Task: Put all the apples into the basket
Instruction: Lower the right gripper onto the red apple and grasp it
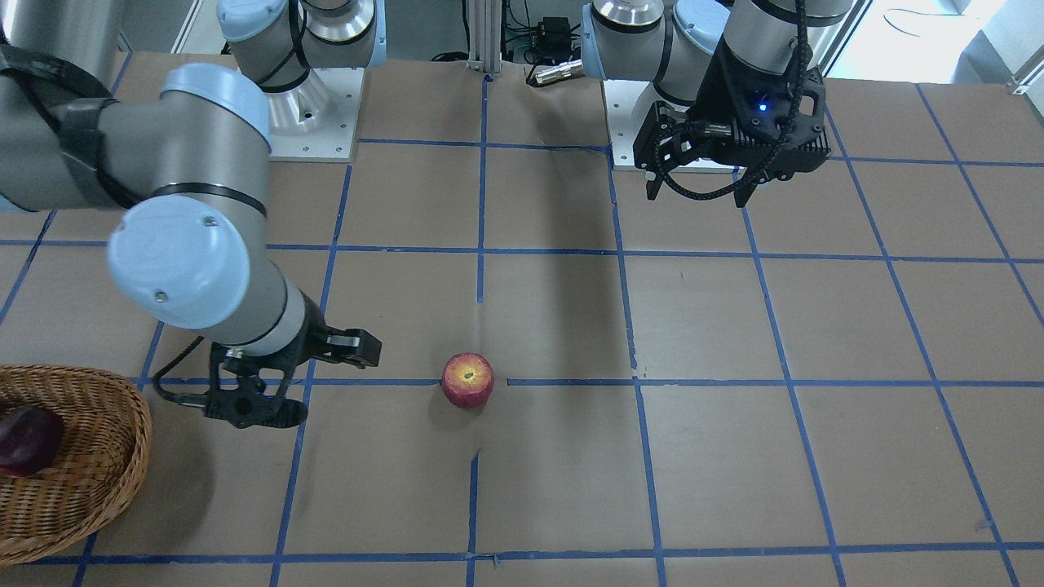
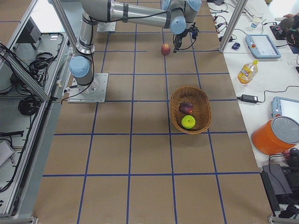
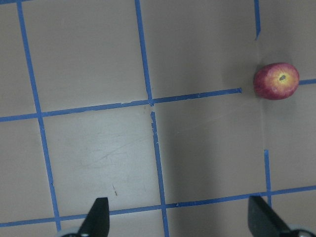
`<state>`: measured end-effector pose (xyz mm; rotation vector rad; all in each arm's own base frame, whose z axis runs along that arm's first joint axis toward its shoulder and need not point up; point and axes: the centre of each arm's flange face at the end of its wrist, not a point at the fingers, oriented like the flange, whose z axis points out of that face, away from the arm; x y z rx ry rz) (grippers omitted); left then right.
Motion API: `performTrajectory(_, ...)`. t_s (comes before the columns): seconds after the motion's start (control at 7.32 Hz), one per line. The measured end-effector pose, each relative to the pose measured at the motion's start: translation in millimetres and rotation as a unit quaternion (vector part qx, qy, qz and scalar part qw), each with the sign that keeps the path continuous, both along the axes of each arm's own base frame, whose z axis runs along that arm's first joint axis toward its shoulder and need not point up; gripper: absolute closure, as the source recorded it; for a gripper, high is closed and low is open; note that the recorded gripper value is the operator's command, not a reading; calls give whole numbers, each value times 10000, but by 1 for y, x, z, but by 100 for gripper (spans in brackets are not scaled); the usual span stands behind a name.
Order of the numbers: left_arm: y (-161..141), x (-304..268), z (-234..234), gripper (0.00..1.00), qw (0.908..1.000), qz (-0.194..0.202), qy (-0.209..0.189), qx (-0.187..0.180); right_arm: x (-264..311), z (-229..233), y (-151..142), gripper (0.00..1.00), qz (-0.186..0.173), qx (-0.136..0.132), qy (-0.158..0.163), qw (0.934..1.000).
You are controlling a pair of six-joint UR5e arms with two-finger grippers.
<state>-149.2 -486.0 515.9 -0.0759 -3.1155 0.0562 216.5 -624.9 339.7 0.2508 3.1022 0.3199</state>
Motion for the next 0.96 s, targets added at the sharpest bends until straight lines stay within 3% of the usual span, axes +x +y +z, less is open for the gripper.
performTrajectory(0.55,5,5,3,0,9997,121,-18,221,79,-50,6,0,-476,21,-92,9988)
performTrajectory(0.96,8,5,-1,0,9995,183,-8,259,128,-88,15,0,-623,108,-93,9980)
